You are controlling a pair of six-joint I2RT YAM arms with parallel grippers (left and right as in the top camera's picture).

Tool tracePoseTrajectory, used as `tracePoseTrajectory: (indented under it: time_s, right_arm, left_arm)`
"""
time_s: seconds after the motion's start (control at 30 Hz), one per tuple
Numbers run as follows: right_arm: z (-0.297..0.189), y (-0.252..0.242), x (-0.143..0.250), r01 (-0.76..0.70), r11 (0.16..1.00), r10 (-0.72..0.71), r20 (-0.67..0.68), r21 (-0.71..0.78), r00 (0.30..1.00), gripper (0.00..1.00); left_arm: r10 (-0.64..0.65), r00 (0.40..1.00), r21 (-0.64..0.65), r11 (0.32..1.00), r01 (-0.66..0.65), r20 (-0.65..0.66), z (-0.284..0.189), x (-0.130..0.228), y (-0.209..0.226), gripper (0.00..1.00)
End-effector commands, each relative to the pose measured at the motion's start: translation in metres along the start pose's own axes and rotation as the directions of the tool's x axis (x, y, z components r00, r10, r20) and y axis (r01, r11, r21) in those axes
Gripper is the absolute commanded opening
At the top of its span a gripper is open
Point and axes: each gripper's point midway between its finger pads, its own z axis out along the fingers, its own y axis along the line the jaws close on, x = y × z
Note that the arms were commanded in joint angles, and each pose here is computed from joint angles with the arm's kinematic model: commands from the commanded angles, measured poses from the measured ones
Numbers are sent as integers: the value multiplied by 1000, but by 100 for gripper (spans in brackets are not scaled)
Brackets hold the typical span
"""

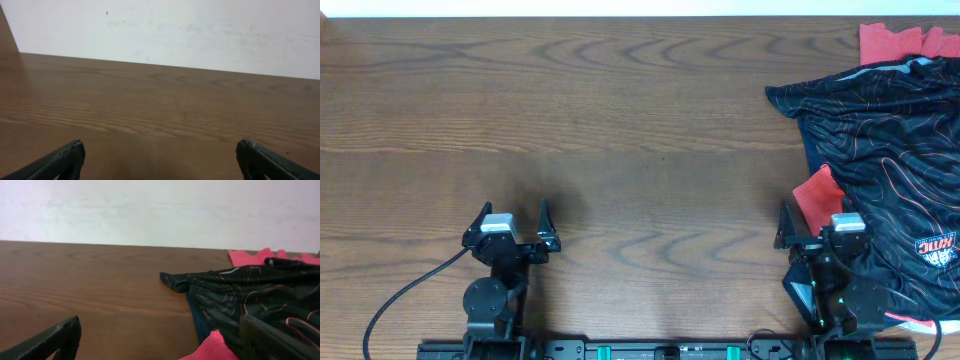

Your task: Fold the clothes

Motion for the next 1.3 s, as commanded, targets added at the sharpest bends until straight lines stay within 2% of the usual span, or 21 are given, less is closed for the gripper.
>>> tracePoseTrajectory:
  time_s: [0.0, 0.2, 0.47, 0.57, 0.73, 0.9, 0.97, 1.1, 1.27]
  right_arm:
    - [0, 3, 2, -58, 998, 58, -23, -14, 998, 99]
    - [-4, -15, -10, -52, 994, 62, -111, 97, 992, 99]
    - [9, -24, -26, -23, 987, 76, -341, 157, 937, 99]
    - [15, -33, -23, 15, 979, 84, -478, 201, 874, 99]
    - [21, -42, -12, 64, 972, 112, -683, 226, 722, 99]
    - [40, -29, -2, 47, 990, 72, -753, 136, 654, 99]
    - [36, -48, 10, 119, 970, 96, -783, 212, 614, 99]
    - [13, -99, 34, 252, 832, 304, -787, 494, 537, 99]
    - [2, -117, 75, 284, 767, 444, -796, 575, 413, 91]
  left_arm:
    - [3, 999, -23, 1000, -4, -47, 0, 15, 5, 98]
    - [-7, 998, -4, 1000, 7, -64, -4, -4, 0, 98]
    - [-3, 972, -25, 1000, -3, -235, -3, -31, -4, 98]
    - [-2, 945, -34, 999, -9, -326, 2, -38, -5, 98]
    - [-4, 890, -49, 999, -21, -456, 9, -45, -6, 98]
    - [-4, 869, -53, 998, -25, -494, 18, -45, -6, 98]
    - [-5, 865, -53, 998, -26, -502, 18, -43, -6, 98]
    - [-5, 862, -54, 998, -26, -507, 19, -42, -6, 98]
    - [-5, 862, -54, 998, -26, -507, 19, -42, -6, 98]
